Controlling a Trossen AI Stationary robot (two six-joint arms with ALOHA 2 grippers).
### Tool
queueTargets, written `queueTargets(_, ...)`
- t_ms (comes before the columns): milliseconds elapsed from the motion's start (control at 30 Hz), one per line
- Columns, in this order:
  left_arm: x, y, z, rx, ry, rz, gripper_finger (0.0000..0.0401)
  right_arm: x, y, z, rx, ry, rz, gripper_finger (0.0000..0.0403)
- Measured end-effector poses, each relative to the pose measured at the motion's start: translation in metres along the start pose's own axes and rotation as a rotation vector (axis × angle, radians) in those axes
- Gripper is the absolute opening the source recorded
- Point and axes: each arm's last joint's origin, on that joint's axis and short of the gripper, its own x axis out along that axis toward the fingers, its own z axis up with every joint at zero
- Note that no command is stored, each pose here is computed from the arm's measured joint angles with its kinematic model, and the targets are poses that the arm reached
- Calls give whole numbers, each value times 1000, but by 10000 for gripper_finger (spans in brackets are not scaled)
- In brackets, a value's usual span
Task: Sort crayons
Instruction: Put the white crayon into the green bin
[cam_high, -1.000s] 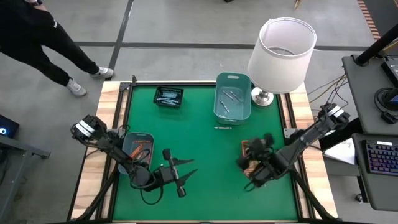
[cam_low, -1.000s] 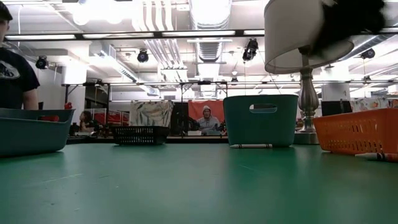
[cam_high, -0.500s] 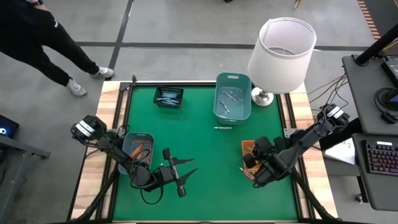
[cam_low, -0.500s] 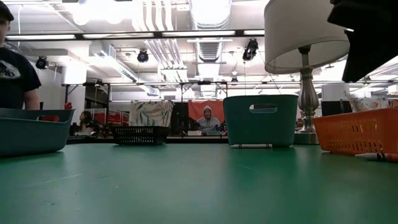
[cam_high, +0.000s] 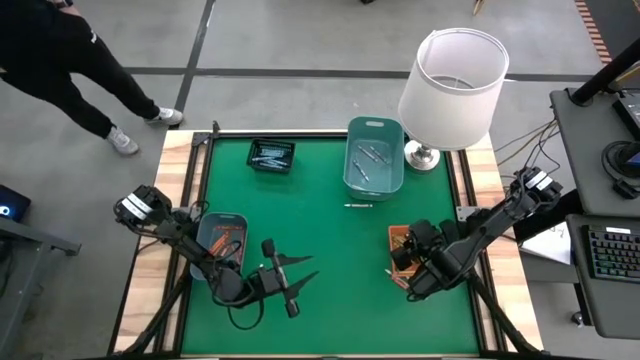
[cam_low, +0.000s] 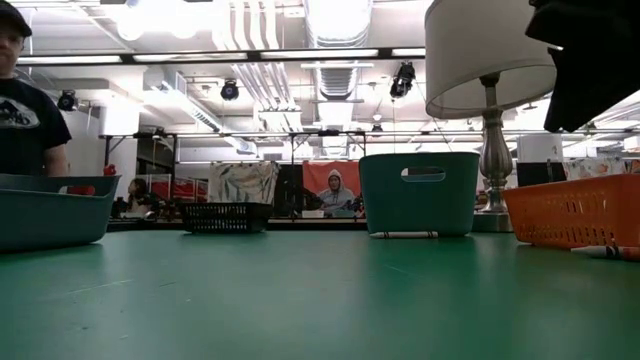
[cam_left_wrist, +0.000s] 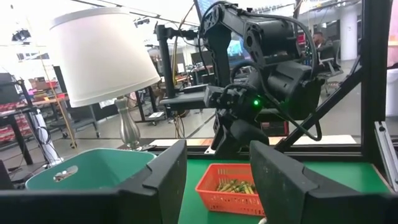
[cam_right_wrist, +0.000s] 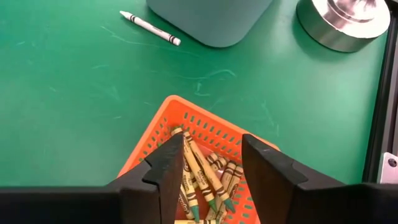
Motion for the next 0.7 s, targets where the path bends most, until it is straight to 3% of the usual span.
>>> queueTargets(433,15,5,-11,4,38,-37,158,0,2,3,9,-113,37,146)
queueTargets(700,38,22,-23,53,93,14,158,1,31,6,-62,-543,244,133)
